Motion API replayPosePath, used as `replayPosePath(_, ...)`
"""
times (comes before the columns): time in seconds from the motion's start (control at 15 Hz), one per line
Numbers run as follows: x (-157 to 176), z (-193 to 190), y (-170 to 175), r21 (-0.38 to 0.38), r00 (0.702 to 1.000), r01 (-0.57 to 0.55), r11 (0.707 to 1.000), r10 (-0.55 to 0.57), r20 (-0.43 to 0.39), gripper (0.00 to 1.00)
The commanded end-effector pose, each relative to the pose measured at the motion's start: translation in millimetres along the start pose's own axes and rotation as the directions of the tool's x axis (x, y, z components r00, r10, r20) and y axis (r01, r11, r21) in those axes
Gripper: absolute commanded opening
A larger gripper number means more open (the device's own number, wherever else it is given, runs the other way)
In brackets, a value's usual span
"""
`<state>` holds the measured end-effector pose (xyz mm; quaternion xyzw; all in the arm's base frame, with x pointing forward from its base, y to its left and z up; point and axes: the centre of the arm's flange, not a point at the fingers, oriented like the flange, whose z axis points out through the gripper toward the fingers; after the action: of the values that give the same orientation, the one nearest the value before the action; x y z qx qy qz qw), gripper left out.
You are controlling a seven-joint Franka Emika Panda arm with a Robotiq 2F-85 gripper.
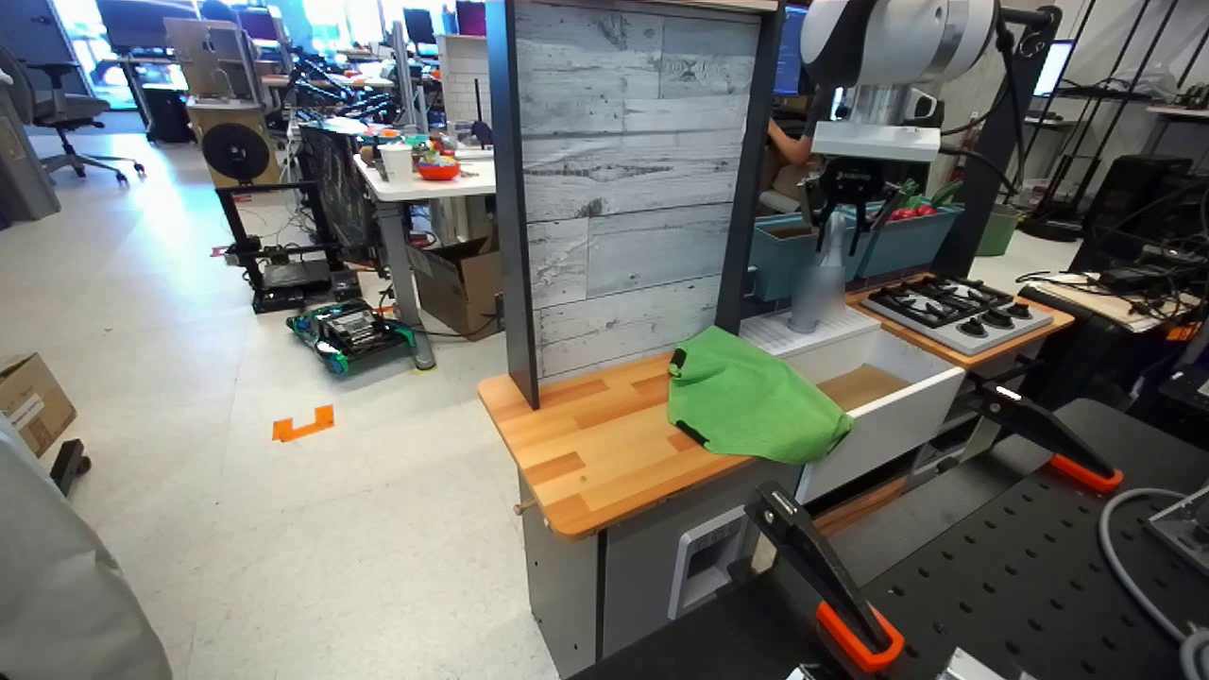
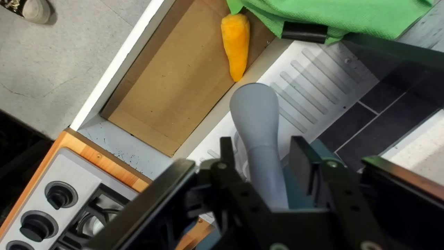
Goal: Turn the tap nozzle to the right
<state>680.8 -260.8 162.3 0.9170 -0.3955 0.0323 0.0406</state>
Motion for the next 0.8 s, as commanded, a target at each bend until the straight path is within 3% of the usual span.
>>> replayPosePath(0.0, 9, 0, -4, -0.015, 1.0, 0.023, 1.0, -0.023, -0.002, 0.15)
replayPosePath(0.13, 8, -1, -3, -0.013, 0.999, 0.044, 0.999, -0.044, -0.001, 0.02)
replayPosePath(0.2, 8, -2, -3, -0.014, 0.998, 0.06, 0.998, -0.06, -0.003, 0.06)
replayPosePath(0.73, 9, -3, 10, -0.015, 0.986, 0.165, 0.986, -0.165, -0.001, 0.06)
